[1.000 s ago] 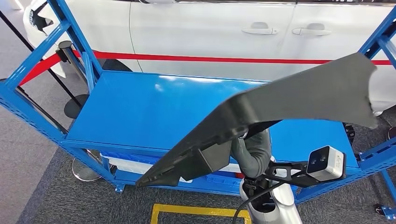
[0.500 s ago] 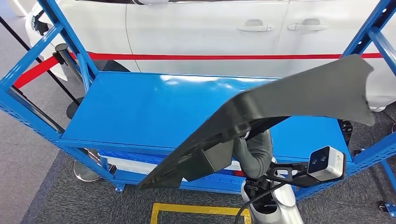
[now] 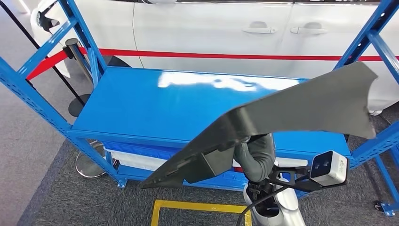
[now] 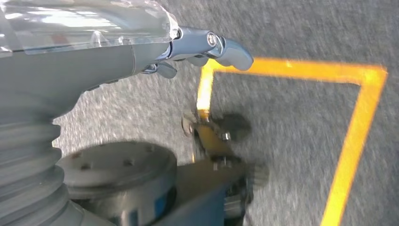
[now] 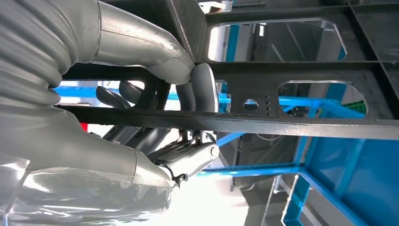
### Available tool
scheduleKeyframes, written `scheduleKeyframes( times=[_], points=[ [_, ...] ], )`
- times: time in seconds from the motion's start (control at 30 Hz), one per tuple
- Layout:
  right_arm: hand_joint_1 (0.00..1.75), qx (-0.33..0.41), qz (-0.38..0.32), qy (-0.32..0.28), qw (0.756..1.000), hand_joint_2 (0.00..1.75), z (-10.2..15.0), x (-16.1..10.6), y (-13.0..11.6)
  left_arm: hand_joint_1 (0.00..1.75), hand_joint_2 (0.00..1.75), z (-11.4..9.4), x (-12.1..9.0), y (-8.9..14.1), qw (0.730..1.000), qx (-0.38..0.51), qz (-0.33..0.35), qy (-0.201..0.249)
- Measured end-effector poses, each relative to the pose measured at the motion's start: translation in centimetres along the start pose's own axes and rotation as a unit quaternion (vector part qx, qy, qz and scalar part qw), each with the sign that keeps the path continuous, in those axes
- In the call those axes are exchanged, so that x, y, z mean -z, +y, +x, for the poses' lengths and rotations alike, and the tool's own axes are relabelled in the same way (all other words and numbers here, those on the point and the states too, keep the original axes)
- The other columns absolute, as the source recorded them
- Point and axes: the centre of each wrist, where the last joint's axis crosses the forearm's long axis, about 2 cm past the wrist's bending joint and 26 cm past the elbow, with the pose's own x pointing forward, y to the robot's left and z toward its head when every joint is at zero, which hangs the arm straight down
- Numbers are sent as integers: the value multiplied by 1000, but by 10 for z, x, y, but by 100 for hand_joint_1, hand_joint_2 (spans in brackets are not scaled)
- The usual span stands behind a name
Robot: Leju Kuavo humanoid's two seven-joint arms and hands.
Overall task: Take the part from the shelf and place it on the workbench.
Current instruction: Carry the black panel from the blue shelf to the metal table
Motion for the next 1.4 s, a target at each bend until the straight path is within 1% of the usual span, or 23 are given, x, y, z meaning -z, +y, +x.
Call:
scheduleKeyframes(
  times=[0.67, 1.03, 1.4],
  points=[
    [175, 0, 0, 4, 1000, 175, 0, -4, 0, 0, 175, -2, -1, 0, 1000, -6, 1, 1],
    [175, -6, 5, -7, 1000, 175, 1, 8, -3, 0, 175, 2, 1, 1, 1000, -13, 6, -1],
    [175, -7, 1, -7, 1000, 175, 2, 7, -4, 0, 175, 1, 0, 1, 1000, -18, 7, 0]
  ],
)
